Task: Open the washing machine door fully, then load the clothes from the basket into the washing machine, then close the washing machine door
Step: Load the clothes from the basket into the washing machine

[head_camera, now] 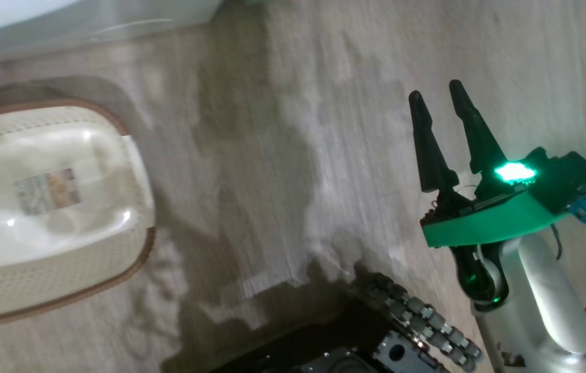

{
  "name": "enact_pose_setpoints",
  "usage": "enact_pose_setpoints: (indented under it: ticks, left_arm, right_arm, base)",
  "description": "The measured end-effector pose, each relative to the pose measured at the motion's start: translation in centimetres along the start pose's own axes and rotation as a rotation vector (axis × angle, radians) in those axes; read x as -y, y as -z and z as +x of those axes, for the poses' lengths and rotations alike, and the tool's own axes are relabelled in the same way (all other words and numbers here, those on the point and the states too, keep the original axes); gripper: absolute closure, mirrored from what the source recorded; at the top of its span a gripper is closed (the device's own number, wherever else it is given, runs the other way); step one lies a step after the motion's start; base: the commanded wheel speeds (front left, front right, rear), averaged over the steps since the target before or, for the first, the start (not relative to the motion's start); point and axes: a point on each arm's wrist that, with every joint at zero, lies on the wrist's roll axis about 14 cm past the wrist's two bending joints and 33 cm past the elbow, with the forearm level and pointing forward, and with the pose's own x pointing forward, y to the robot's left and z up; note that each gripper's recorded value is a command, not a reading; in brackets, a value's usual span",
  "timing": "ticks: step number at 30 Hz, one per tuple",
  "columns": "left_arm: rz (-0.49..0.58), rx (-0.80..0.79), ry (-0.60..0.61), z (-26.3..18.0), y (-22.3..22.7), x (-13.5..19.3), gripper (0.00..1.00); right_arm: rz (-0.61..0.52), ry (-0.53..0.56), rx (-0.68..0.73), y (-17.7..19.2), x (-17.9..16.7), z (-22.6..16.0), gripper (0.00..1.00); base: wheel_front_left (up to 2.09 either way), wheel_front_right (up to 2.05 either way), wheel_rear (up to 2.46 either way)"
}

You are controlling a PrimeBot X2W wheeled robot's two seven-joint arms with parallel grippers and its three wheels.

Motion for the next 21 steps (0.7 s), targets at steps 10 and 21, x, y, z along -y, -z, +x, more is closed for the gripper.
enact_pose_setpoints:
  ticks: [10, 21]
  left_arm:
    - [0.014, 0.289, -0.077, 4.4, -4.4, -1.2, 1.00]
    - [0.003, 0.385, -0.137, 6.2, -2.8, -2.9, 1.00]
  right_arm:
    - [-0.018, 0.065, -0.038, 1.1, 2.1, -0.5, 0.00]
    - [-0.014, 0.058, -0.066, 2.4, 2.0, -0.1, 0.00]
  base:
    - [0.00, 0.00, 0.00]
    - [0.00, 0.00, 0.00]
